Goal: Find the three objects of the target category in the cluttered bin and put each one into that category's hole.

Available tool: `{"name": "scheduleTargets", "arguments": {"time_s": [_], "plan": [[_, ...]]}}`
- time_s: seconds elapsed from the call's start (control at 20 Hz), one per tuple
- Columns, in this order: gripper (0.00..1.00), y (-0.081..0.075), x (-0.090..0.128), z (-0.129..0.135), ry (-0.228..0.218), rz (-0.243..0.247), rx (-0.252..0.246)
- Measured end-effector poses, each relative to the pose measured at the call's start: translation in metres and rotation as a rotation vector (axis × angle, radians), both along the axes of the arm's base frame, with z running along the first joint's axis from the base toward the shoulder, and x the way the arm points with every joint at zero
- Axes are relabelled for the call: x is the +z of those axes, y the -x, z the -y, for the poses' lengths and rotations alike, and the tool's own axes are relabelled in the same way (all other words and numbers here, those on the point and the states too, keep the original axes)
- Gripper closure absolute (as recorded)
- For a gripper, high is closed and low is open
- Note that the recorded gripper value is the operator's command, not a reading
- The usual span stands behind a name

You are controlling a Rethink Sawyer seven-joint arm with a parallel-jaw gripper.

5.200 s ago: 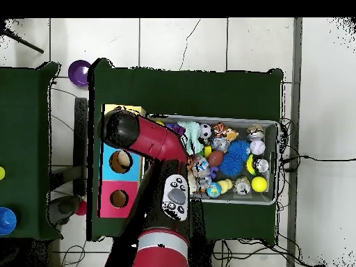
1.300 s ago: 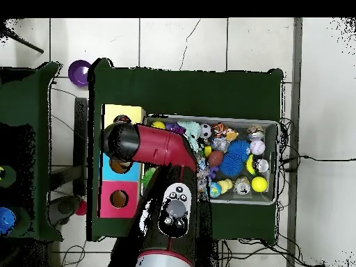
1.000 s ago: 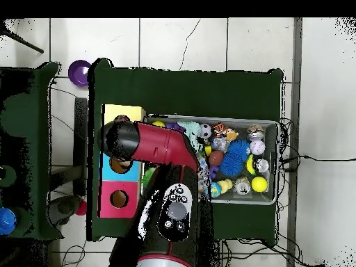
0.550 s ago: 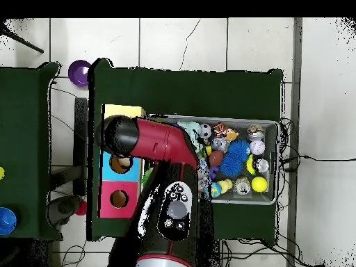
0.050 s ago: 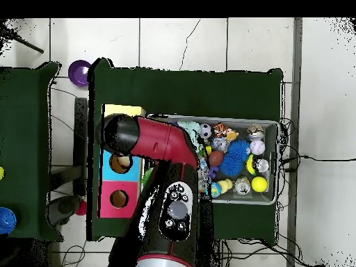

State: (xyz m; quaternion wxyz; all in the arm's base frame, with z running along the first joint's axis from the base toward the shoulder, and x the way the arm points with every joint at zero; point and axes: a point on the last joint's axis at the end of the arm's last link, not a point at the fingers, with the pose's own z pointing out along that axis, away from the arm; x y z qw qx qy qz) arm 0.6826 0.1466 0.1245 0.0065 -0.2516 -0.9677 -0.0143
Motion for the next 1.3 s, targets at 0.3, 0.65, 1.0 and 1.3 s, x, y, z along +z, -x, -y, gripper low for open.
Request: {"name": "scheduleTargets", "arguments": {"time_s": [0.3,0.65,1.0,1.3], "plan": [[1.0,-0.002,0.001,-0.001,-0.01,0.002,-0.012],[1.0,-0.005,0.002,-0.002,-0.014,0.007,-0.016],[1.0,-0.012,0.002,-0.003,-0.018,0.016,-0.019],[1.0,-0.027,0.009,-0.004,-0.023,0.059,-0.025]]}}
